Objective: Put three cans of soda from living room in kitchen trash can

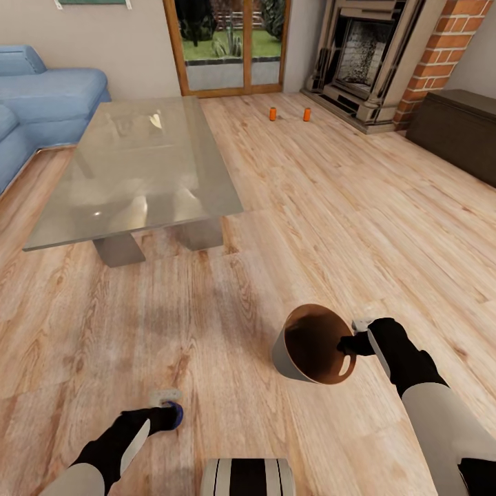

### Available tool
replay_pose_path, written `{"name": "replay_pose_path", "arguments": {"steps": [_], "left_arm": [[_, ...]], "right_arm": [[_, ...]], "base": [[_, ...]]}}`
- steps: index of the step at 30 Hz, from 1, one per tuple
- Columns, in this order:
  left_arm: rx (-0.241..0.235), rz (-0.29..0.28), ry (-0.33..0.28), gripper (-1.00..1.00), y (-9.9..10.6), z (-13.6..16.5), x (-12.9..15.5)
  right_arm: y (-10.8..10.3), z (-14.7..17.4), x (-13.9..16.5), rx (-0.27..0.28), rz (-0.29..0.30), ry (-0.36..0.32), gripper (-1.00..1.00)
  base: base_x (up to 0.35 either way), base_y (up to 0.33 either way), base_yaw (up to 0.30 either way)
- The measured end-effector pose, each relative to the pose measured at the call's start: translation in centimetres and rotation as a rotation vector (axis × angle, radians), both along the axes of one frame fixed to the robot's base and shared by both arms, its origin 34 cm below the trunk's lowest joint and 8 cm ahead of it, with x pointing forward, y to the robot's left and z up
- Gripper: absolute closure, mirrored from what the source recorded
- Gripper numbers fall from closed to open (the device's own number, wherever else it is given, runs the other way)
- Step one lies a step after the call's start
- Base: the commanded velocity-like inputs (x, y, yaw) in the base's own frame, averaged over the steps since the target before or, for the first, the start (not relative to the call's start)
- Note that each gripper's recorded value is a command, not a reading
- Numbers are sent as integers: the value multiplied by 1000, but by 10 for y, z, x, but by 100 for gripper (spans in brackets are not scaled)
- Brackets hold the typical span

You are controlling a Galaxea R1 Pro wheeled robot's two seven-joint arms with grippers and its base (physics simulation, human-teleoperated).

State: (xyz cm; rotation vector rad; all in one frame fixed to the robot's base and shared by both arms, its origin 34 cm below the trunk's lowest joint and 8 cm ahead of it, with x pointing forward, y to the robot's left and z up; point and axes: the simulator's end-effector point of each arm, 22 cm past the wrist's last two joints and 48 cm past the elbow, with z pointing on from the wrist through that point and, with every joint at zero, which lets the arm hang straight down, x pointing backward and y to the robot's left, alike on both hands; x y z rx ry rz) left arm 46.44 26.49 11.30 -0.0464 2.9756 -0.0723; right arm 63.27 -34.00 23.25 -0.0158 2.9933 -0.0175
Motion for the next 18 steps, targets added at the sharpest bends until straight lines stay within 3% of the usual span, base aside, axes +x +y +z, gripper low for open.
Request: {"name": "replay_pose_path", "arguments": {"steps": [9, 18], "left_arm": [[7, -23, 7, 100, -2, -1, -3], [7, -23, -29, 100, -2, 14, 11]], "right_arm": [[0, 0, 0, 0, 0, 0, 100], [0, 21, 10, 0, -1, -37, 100]], "base": [[0, 0, 0], [0, 0, 0]]}}
